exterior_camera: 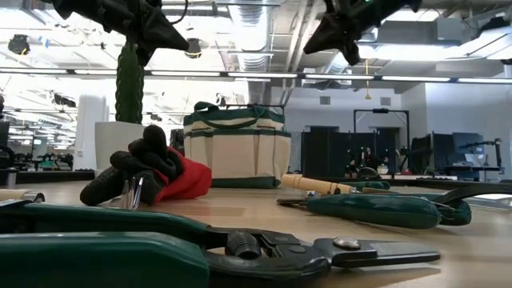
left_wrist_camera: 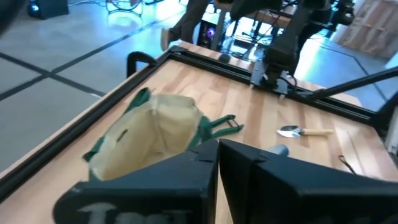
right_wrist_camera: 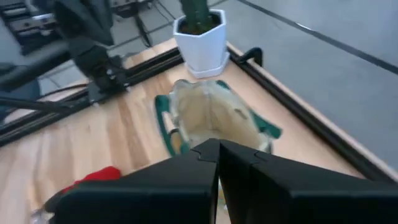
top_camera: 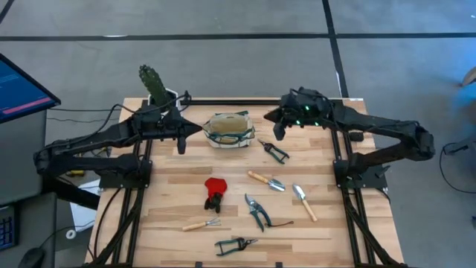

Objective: Pick & Place Garden tools in Gardening bag
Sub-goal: Put the left trowel into the gardening bag

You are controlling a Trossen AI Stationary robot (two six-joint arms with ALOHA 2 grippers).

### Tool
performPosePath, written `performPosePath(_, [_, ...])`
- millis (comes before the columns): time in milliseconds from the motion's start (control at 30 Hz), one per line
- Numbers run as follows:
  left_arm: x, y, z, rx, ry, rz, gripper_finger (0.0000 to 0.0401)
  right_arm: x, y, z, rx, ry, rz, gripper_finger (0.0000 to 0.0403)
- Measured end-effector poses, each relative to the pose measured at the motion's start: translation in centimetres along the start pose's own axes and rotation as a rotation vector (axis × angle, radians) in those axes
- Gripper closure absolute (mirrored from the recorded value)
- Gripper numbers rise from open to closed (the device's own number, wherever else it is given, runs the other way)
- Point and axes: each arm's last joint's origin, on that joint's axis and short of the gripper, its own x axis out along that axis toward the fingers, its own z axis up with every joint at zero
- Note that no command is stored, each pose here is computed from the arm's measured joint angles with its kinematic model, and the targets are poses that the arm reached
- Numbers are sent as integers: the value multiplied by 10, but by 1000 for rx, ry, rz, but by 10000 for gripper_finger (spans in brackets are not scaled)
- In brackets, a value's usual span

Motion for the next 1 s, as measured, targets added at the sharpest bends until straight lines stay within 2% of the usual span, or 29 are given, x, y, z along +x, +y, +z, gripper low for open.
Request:
performPosePath(200, [0,-12,0,20,-8,-64,399,-8,12,-15,16,1,-7,403])
performPosePath(467, [0,-25,2,40,-39,-136,399,-11,29,-17,17,-42,-51,403])
performPosePath(733, [-1,-35,0,121,-57,-113,399,-14,43,-22,38,-53,-65,403])
performPosePath(1000, [-4,-51,-3,158,-53,-187,399,-17,57,-29,51,-41,-72,403])
